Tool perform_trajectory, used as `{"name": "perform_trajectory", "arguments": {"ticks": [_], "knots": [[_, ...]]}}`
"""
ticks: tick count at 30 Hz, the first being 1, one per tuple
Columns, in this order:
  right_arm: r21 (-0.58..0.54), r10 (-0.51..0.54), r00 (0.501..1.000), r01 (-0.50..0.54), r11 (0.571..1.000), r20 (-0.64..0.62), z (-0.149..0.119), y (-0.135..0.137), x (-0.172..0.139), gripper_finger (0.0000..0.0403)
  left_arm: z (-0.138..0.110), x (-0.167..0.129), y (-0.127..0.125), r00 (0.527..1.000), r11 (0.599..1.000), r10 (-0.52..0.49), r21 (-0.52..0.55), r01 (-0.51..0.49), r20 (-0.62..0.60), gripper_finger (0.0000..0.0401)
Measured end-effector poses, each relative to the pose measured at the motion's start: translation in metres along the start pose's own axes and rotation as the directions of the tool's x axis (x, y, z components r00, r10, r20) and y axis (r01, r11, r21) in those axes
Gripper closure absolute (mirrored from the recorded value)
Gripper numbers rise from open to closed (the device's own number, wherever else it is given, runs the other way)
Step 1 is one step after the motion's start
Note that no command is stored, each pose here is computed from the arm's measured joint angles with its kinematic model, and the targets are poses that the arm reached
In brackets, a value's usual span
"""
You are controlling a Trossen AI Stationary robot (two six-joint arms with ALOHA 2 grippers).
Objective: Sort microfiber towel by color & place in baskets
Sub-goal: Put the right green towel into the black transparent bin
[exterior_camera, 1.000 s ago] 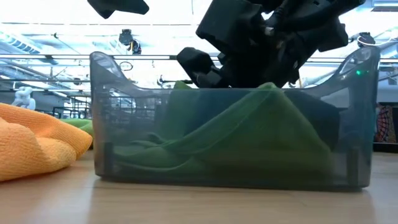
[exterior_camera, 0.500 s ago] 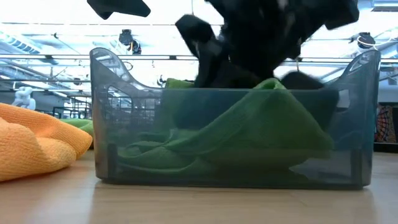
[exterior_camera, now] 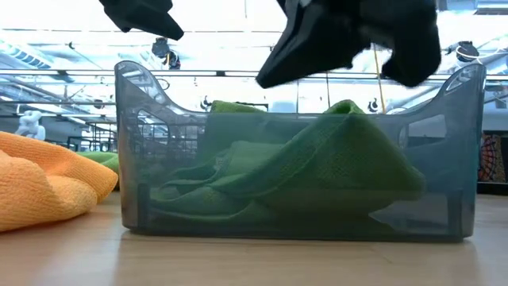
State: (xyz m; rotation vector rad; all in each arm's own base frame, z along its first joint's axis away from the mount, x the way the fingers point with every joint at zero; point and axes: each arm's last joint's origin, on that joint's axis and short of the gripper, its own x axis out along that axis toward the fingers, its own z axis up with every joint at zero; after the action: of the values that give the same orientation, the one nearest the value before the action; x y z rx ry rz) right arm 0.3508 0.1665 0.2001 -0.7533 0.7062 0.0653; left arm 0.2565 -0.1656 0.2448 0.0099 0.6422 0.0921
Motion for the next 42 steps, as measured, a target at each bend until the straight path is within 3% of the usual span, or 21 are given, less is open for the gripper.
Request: {"name": "perform_trajectory", "arguments": {"ticks": [4, 10, 31, 36, 42], "knots": [[0.149, 0.007, 0.999, -0.002, 0.989, -0.032, -0.005, -0.007, 0.001, 0.0403, 0.000, 0.000, 0.000, 1.000, 1.000, 0.016, 0.001, -0.016, 0.008, 0.0161], [0.262, 0.105, 0.993, -0.089, 0.961, -0.049, -0.015, -0.001, 0.025, 0.0403, 0.000, 0.000, 0.001, 0.999, 0.999, 0.034, 0.002, -0.034, 0.017, 0.0161], [0.240, 0.246, 0.969, -0.231, 0.943, -0.035, -0.024, 0.029, 0.055, 0.0403, 0.000, -0.001, 0.002, 0.994, 0.995, 0.101, -0.013, -0.100, 0.049, 0.0161], [0.240, 0.271, 0.961, -0.252, 0.938, -0.048, -0.028, 0.038, 0.066, 0.0403, -0.016, 0.005, 0.007, 0.989, 0.990, 0.144, 0.003, -0.144, 0.028, 0.0161], [0.229, 0.269, 0.962, -0.253, 0.940, -0.044, -0.028, 0.038, 0.066, 0.0403, -0.034, 0.011, 0.011, 0.987, 0.985, 0.163, -0.054, -0.163, 0.000, 0.0161]]}}
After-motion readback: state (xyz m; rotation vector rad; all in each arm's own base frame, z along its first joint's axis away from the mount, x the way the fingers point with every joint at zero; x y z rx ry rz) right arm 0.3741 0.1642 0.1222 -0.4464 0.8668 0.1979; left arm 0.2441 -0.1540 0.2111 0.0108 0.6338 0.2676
